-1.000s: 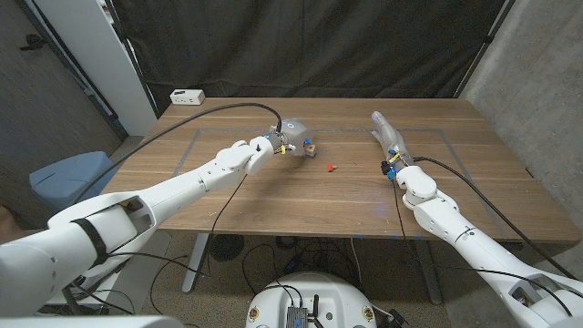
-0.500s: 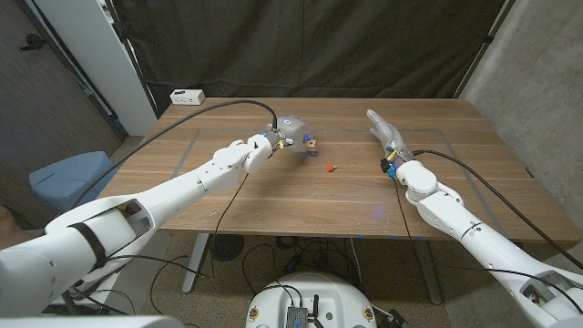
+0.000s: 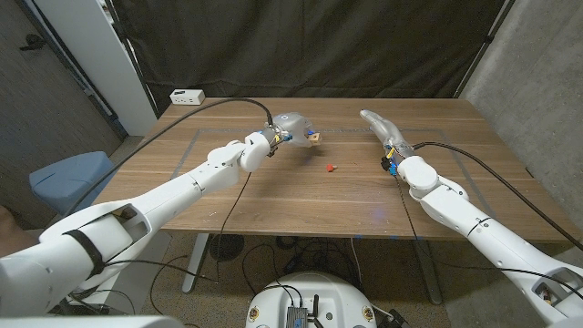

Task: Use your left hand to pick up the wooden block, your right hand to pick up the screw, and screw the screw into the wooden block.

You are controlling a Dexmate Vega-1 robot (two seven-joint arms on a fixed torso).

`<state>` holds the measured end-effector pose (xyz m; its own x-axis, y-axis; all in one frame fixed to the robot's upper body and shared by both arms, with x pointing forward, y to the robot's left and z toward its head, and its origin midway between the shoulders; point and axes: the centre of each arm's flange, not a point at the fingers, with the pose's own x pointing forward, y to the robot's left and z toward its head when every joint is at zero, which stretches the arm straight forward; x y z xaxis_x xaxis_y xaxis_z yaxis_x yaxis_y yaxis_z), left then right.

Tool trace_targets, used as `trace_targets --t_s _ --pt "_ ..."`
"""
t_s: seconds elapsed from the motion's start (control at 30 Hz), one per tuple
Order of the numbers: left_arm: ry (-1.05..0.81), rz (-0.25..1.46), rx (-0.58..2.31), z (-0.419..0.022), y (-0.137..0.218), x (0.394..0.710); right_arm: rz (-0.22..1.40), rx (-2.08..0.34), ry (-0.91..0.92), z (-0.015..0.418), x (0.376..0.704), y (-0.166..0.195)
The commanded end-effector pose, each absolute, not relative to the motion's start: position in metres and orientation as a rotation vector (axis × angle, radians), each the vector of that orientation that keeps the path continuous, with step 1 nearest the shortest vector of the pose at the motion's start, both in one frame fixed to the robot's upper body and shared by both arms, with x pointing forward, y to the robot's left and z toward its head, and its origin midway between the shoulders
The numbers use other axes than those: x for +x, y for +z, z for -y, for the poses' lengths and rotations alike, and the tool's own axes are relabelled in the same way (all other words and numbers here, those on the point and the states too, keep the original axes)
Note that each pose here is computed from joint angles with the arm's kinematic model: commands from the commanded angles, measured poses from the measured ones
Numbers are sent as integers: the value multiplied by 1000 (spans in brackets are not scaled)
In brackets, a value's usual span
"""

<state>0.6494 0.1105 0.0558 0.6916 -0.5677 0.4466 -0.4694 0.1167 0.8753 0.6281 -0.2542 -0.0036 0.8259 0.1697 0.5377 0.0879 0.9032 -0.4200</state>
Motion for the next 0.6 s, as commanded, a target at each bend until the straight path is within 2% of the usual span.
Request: trace_targets --t_s 0.03,0.6 --pt "-151 877 1321 -120 62 644 610 -542 28 253 620 6" --pt "-230 828 1060 -137 60 652 561 -781 17 248 606 25"
